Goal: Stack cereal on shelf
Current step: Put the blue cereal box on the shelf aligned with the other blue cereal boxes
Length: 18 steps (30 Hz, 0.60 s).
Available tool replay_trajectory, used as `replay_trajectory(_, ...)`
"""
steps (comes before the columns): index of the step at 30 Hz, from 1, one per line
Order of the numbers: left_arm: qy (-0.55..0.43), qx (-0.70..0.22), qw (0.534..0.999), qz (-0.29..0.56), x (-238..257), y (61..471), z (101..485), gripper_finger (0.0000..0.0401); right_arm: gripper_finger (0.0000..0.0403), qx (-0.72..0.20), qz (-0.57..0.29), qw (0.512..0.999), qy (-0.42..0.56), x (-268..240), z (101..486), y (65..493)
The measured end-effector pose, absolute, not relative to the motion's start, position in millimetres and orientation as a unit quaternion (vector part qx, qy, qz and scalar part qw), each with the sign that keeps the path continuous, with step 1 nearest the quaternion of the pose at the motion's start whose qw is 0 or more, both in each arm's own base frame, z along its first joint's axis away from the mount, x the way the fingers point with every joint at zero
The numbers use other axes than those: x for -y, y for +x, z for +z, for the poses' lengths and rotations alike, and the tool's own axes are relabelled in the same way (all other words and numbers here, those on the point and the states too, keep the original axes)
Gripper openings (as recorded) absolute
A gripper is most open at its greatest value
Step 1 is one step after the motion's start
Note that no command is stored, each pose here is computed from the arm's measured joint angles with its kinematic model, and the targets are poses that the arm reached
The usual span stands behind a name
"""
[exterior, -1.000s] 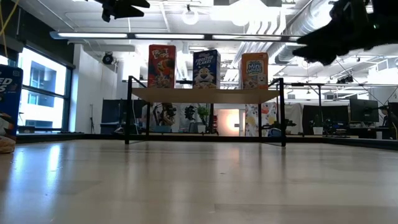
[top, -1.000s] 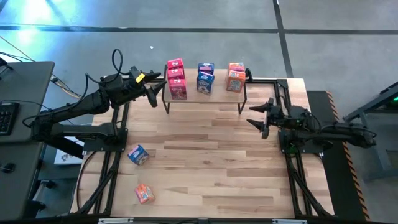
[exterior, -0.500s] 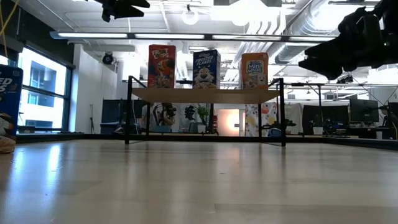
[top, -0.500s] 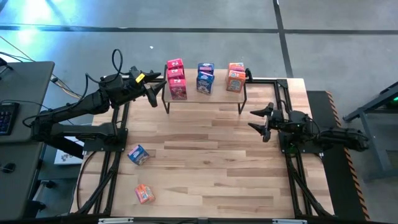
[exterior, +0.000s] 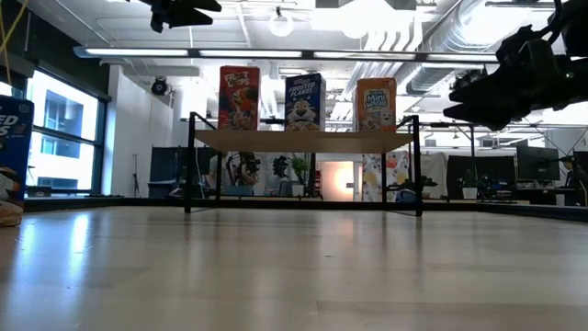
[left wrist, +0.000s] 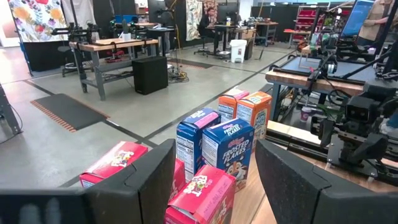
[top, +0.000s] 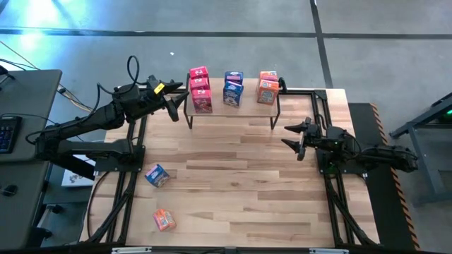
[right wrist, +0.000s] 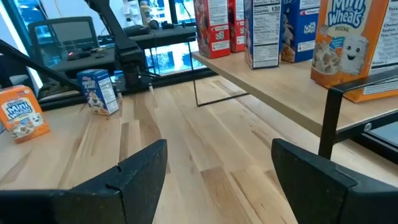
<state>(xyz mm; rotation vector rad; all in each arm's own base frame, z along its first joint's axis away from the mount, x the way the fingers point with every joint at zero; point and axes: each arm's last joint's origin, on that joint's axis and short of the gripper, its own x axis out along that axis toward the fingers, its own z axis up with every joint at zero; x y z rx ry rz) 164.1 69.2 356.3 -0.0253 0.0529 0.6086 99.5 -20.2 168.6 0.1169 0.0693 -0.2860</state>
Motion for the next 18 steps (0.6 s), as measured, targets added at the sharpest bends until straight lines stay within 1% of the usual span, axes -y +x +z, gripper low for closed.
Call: replay_trajectory(18, -0.012, -0.026, 0.954, 0.300, -69.2, 164.1, 356.3, 0.0211, 0.0281, -0.053, -0.145, 0.987, 0.047, 20.3, 165.4, 99.2)
